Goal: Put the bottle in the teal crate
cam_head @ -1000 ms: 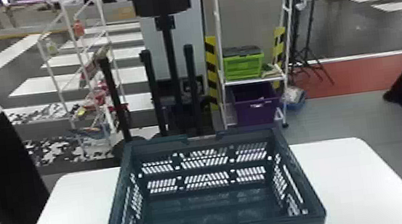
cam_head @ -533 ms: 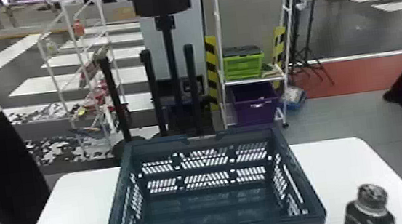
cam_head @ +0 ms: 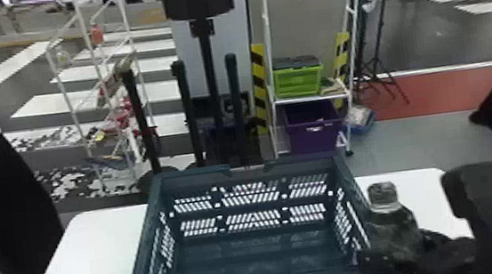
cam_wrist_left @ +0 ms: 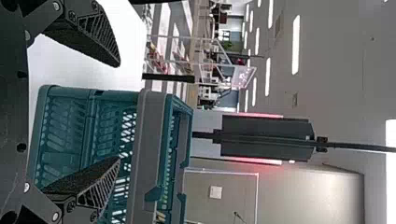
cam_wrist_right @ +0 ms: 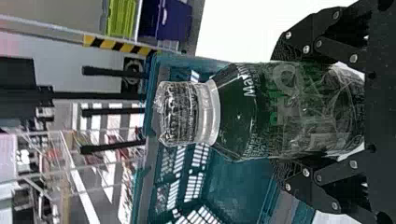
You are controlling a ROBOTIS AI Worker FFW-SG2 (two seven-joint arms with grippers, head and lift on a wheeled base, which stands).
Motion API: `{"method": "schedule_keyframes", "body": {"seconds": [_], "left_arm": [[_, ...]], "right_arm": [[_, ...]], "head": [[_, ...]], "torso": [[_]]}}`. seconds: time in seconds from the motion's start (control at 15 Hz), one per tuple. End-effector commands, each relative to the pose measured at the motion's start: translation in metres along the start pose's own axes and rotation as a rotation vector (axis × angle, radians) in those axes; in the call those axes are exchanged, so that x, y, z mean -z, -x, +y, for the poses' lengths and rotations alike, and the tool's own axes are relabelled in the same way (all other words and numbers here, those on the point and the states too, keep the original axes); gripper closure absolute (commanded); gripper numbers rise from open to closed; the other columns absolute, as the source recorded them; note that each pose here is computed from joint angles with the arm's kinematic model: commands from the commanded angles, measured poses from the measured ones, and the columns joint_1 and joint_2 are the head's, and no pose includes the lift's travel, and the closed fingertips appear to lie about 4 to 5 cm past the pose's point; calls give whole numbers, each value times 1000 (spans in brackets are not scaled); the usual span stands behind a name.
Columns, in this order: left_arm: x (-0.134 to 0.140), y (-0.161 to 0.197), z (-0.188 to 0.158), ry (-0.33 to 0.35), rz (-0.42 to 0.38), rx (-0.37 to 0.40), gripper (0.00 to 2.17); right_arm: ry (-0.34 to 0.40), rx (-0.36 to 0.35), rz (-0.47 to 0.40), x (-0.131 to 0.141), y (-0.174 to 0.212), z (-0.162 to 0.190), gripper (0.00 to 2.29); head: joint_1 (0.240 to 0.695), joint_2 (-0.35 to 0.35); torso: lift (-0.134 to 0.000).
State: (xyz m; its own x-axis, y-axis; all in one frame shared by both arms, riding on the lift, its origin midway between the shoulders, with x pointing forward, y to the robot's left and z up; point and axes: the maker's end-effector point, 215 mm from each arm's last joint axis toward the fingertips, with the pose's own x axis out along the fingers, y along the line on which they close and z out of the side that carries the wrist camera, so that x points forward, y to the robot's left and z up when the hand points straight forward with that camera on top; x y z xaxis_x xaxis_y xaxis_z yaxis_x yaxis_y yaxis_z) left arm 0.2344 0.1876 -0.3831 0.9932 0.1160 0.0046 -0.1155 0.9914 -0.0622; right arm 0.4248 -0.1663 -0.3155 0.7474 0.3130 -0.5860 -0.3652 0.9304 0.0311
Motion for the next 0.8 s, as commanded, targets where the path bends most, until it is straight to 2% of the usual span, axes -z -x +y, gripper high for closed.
{"method": "schedule_keyframes", "body": {"seconds": [0.0,0.13,0.4,0.6,0.73], "left_arm": [[1,0,1,2,3,-7,188],[3,1,2,2,6,-10,188],[0,7,8,19,-12,-30,188],[0,13,12,32,-19,-50,188],[-2,14,11,39,-30,-55,188]], "right_arm": [[30,-55,54,-14,-10,14,1878],[58,-127,72,-29,-32,28,1878],[87,-267,160,-36,-73,57,1878],[139,-289,231,-40,-99,65,1878],[144,-347,290,-42,-114,76,1878]], "head": [[499,0],[499,0],[499,0],[499,0],[499,0]], "torso": [[0],[0],[0],[0],[0]]}}
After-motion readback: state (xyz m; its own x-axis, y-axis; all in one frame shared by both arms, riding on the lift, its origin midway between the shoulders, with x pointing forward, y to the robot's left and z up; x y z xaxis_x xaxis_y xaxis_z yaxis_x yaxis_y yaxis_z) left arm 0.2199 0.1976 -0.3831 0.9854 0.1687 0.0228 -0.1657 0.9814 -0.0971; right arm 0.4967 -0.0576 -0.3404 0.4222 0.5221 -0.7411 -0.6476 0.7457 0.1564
